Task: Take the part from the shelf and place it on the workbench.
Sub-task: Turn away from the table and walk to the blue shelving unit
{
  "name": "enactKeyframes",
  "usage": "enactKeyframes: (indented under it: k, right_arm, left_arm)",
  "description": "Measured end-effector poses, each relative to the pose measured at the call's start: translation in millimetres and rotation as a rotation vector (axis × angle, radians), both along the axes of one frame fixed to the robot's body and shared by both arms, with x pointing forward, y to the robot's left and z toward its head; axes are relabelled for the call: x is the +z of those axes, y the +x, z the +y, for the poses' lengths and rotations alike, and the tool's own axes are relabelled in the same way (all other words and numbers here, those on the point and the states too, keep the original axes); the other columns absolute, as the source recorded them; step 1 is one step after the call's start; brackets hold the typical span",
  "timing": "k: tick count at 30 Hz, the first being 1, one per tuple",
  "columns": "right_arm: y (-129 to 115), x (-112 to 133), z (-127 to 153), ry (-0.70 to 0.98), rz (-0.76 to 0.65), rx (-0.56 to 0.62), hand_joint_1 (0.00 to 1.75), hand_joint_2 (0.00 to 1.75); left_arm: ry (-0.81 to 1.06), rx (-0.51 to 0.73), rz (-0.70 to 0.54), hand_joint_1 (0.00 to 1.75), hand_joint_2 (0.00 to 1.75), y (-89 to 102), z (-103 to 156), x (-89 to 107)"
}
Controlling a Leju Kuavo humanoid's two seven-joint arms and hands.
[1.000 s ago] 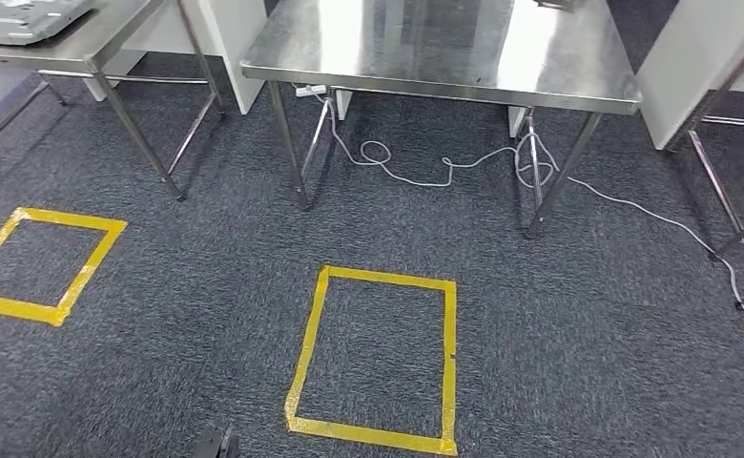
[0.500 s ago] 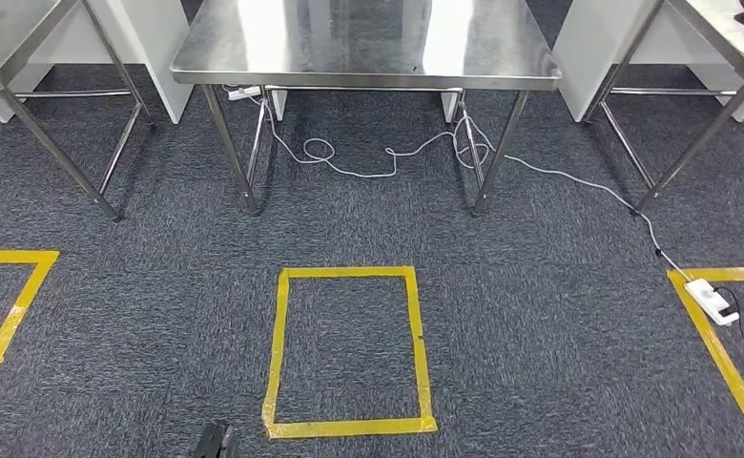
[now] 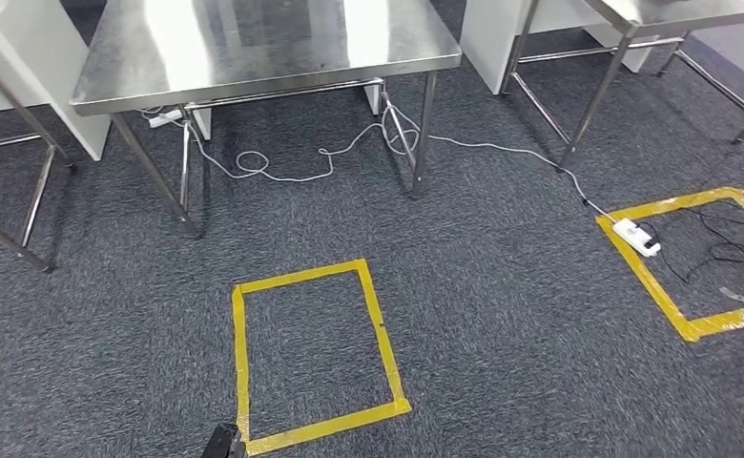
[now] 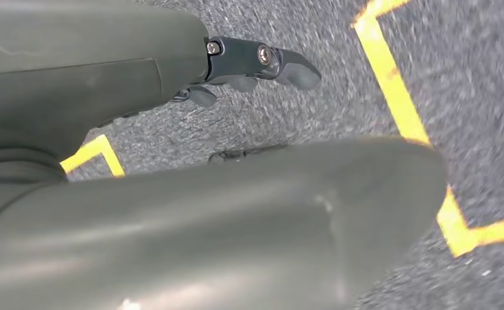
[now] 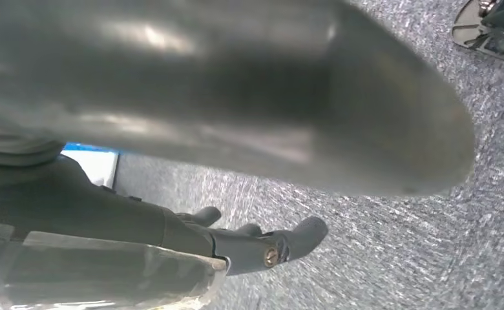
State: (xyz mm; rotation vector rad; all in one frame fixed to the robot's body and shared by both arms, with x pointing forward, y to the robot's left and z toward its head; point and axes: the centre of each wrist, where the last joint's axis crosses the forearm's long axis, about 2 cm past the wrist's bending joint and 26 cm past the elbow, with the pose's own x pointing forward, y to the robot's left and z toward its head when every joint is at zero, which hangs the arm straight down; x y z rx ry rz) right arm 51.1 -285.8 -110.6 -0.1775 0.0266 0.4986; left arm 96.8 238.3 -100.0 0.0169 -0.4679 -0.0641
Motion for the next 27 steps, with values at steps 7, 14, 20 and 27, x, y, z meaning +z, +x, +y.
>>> enactKeyframes:
  k: [7,14,20,27]
  right_arm:
    - [-2.3,-0.3,1.2,0.004,0.006,0.013,0.0,0.0]
    - [-4.1,-0.5,-0.2,0.001,0.009,0.019,0.0,0.0]
    - [-4.4,-0.6,-1.0,0.001,0.007,0.02,0.0,0.0]
    - [-1.0,-0.2,-1.8,0.017,-0.004,-0.03,0.0,0.0]
  left_arm:
    - [0.002,-0.001,0.014,0.0,1.75,-3.3,1.1,-0.8]
    - [-0.002,0.0,0.014,0.0,1.75,-1.3,-0.6,-0.2]
    - [-0.003,0.001,0.02,0.0,1.75,-3.5,-1.1,-0.6]
    - [-0.091,0.046,0.071,0.0,0.44,-3.6,-3.1,-0.6]
